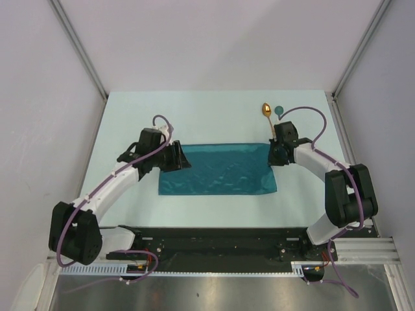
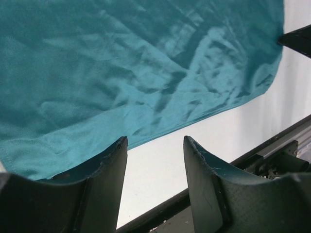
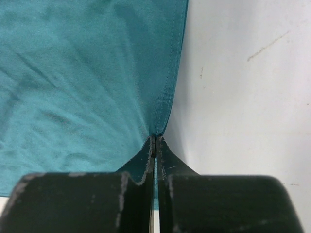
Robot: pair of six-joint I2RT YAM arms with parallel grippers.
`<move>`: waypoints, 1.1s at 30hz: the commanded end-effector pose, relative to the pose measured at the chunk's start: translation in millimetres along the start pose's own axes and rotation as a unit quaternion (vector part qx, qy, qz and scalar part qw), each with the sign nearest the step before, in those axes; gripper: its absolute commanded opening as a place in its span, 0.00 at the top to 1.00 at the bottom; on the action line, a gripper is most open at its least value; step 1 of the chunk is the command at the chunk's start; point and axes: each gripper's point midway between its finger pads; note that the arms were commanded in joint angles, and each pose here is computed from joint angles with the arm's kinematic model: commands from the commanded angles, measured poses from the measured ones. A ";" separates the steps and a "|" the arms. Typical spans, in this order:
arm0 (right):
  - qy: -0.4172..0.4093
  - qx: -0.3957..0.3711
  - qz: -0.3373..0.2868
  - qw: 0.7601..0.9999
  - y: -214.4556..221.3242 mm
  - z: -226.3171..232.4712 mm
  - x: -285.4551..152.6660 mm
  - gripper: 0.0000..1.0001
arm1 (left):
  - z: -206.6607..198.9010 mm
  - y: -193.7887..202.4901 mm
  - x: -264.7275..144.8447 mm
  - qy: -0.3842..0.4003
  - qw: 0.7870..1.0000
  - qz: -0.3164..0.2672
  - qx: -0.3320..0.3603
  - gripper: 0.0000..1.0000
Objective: Fold the napkin into a case and place the utensils inside
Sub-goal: Fold the rectangle-folded napkin at the center of the board.
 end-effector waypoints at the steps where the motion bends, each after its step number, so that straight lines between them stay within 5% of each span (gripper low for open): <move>1: -0.014 -0.015 -0.032 0.999 -23.7 17.5 -19.2 1.00 | -2.0 -15.1 5.9 0.009 1.000 -0.014 -0.001 0.46; 13: -0.129 -0.073 -0.030 0.989 -37.5 165.7 -29.8 1.00 | 88.7 -30.2 13.9 -0.055 0.989 -0.026 -0.136 0.49; 24: -0.236 -0.074 -0.024 0.969 -39.5 294.6 -28.3 1.00 | 96.2 -30.3 5.0 -0.057 0.989 -0.031 -0.135 0.48; 33: -0.295 -0.024 0.003 0.955 -32.4 337.6 -24.9 1.00 | 105.8 -38.4 -2.1 -0.079 0.987 -0.047 -0.131 0.48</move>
Point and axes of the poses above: each gripper's point midway between its finger pads, its own x axis out along the fingers, its own z axis along the line the jaws close on, y = z × x, and after that the axes turned 6 degrees about -x, right-handed
